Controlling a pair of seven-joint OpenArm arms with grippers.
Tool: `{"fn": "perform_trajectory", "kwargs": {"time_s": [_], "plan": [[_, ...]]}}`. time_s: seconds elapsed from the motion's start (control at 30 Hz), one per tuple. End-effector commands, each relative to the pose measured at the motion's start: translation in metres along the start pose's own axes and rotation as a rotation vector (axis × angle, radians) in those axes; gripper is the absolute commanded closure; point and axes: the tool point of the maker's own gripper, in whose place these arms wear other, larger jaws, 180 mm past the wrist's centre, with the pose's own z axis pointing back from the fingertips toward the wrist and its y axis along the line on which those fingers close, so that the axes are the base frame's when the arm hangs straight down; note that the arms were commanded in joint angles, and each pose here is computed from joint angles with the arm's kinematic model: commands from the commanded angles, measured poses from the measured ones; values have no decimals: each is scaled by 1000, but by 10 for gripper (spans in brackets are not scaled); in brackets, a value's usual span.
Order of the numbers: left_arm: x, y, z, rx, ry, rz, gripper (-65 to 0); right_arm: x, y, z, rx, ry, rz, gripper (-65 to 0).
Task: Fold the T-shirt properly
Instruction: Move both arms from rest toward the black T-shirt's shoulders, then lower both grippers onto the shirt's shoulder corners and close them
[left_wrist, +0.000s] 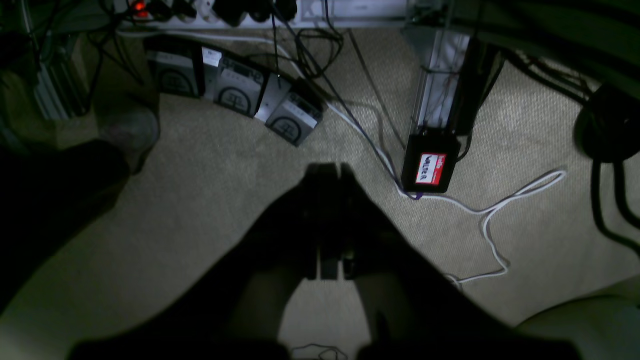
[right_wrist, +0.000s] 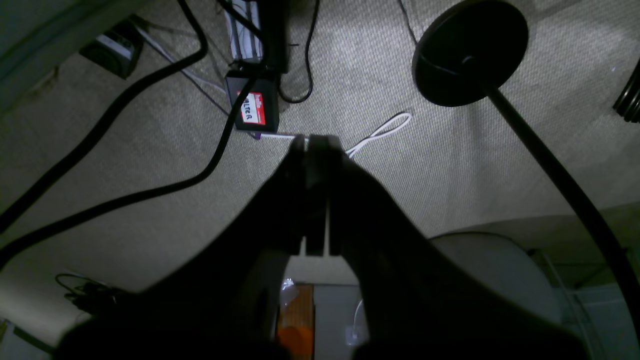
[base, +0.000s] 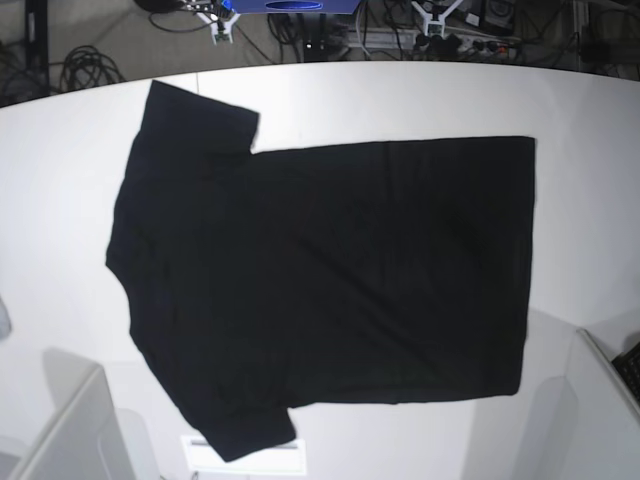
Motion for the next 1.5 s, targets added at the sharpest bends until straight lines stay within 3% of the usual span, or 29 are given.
{"fn": "perform_trajectory", "kwargs": {"time_s": [0.0, 0.23, 0.4, 0.57, 0.73, 0.87, 1.1, 1.27, 1.47], "plan": [[-4, 3, 2, 5, -13, -5, 0, -4, -9, 1, -20, -8, -5, 0], [3, 17, 20, 14, -178, -34, 0, -5, -16, 13, -35, -98, -20, 0], [-9, 35, 35, 30, -209, -64, 0, -3, -45, 31, -97, -185, -145, 0], [-19, 60, 53, 57, -239, -92, 0, 0, -66, 56, -146, -271, -167, 0], [-10, 66, 91, 43, -405, -143, 0, 1, -77, 82, -175, -298, -167, 0], [-9, 69, 116, 40, -484, -150, 0, 8, -85, 106, -194, -323, -268, 0], [14, 125, 160, 198, -593, -85, 0, 35, -102, 156, -223, -412, -321, 0], [39, 137, 186, 234, -680, -92, 0, 59, -105, 191, -220, -490, -330, 0], [60, 126, 224, 212, -773, -130, 0, 82, -122, 227, -259, -540, -366, 0]]}}
